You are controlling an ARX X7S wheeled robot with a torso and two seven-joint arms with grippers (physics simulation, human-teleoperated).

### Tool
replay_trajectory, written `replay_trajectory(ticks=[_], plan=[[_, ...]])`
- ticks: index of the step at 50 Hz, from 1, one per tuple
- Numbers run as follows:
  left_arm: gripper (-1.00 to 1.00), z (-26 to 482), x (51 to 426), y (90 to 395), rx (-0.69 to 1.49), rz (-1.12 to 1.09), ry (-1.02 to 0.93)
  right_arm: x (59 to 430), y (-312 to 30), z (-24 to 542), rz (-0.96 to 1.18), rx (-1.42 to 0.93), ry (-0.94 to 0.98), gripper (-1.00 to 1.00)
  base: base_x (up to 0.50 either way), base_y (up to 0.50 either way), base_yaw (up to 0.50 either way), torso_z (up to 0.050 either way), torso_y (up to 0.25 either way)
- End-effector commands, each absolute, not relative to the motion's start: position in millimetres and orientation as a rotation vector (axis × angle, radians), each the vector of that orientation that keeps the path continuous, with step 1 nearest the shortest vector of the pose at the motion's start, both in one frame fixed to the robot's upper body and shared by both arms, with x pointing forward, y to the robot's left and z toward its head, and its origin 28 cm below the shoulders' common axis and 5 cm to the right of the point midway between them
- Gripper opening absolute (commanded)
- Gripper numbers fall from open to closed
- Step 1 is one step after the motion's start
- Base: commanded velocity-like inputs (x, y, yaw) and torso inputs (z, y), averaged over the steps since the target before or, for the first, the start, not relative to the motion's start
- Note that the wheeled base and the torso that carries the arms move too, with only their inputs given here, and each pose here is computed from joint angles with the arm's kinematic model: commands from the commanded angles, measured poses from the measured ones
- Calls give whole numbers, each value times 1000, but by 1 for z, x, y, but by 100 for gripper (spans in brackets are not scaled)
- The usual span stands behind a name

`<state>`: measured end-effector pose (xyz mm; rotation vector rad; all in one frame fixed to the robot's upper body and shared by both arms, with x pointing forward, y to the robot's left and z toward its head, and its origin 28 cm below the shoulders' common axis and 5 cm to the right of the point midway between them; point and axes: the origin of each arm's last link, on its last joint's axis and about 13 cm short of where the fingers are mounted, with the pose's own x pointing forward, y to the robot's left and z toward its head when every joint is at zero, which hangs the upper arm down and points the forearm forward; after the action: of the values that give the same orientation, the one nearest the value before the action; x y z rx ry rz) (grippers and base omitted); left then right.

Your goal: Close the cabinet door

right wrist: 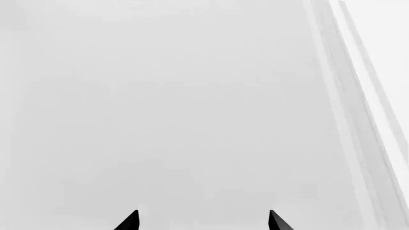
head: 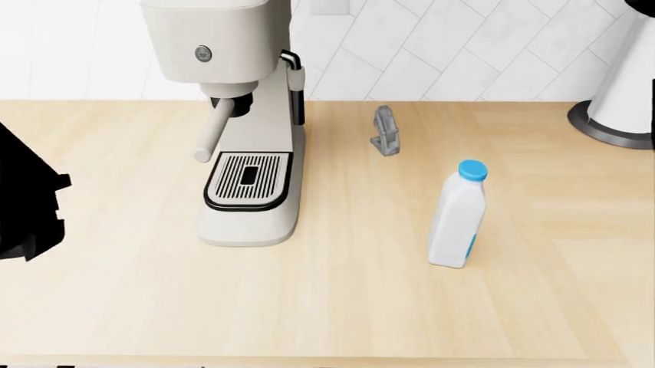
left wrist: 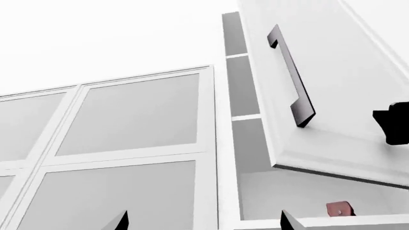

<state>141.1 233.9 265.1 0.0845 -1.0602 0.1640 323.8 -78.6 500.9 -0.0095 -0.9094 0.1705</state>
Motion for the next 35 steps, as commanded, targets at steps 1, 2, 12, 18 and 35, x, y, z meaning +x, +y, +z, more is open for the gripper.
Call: replay_trajectory(ticks=[1, 2, 12, 18, 35], plan=[[100, 261, 125, 262, 150, 329, -1048, 397, -41, 434, 344, 26, -646, 100, 0, 0, 3, 0, 0], [100, 261, 125, 262, 154, 337, -1047, 400, -40, 433, 346, 29, -643, 100, 0, 0, 3, 0, 0], [100, 269, 130, 265, 192, 411, -1040, 416, -28, 401, 387, 51, -567, 100, 0, 0, 3, 0, 0], [100, 273, 131, 266, 195, 430, -1044, 419, -26, 386, 393, 55, -538, 100, 0, 0, 0, 0, 0], [100, 274, 132, 266, 196, 437, -1039, 429, -34, 357, 376, 107, -478, 100, 0, 0, 0, 0, 0]])
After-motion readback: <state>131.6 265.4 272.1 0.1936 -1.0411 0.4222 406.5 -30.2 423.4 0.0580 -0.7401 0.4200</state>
